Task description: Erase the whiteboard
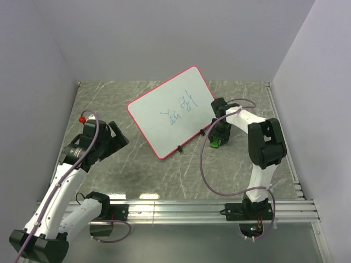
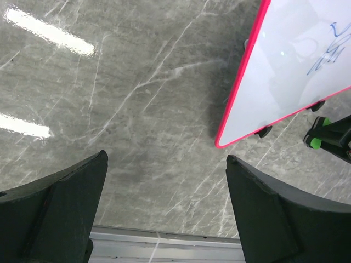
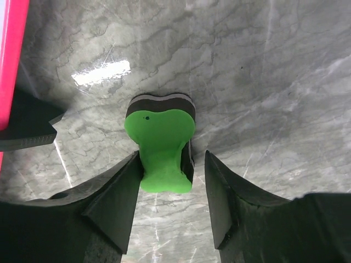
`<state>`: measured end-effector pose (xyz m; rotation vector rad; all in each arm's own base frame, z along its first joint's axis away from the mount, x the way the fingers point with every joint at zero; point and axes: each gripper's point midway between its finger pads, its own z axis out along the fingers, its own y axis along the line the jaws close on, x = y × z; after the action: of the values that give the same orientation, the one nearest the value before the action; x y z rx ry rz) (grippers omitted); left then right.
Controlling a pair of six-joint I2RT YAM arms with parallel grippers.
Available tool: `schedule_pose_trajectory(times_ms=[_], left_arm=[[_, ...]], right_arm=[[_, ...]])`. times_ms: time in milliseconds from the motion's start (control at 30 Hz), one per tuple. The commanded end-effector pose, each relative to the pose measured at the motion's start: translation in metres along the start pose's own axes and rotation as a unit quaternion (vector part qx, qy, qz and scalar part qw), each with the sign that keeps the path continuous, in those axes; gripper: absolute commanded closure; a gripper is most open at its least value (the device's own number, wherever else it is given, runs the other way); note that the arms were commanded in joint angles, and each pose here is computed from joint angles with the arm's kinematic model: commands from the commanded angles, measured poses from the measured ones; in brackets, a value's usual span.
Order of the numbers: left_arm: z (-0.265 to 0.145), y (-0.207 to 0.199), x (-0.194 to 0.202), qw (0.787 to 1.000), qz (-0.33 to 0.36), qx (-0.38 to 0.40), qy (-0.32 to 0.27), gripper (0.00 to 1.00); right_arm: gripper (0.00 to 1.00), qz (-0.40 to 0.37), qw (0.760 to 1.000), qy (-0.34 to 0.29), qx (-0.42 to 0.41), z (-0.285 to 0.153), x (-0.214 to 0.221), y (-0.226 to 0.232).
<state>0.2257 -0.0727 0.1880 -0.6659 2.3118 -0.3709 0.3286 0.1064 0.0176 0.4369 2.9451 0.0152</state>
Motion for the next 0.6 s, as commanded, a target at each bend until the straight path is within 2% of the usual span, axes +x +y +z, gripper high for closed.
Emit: schedule_pose_trajectory(times_ms=[0, 233, 300, 333, 400, 567], left_arm=[[-0.008, -0.003, 0.002, 1.0, -0.009, 0.016, -0.003, 0.06], [-0.012, -0.002, 0.003, 1.0, -0.013, 0.018, -0.002, 0.06], [-0.013, -0.003, 0.003, 1.0, -0.013, 0.019, -0.002, 0.07], [-0.014, -0.003, 0.003, 1.0, -0.013, 0.021, -0.002, 0.06], [-0.015, -0.004, 0.003, 1.0, -0.011, 0.023, -0.001, 0.06], [-0.007, -0.007, 0.013, 0.999, 0.004, 0.041, 0.017, 0.05]], right_arm=[[0.44, -0.003, 1.0, -0.03, -0.004, -0.02, -0.015, 0.002], [0.48, -0.002, 1.0, -0.03, -0.002, -0.016, -0.015, 0.003], [0.54, -0.002, 1.0, -0.024, -0.002, -0.011, -0.01, 0.0], [0.61, -0.001, 1.0, -0.025, -0.003, -0.01, -0.009, 0.0], [0.71, -0.001, 1.0, -0.019, 0.0, -0.006, -0.003, -0.003], [0.76, -0.003, 1.0, -0.009, 0.002, 0.004, 0.01, -0.009]])
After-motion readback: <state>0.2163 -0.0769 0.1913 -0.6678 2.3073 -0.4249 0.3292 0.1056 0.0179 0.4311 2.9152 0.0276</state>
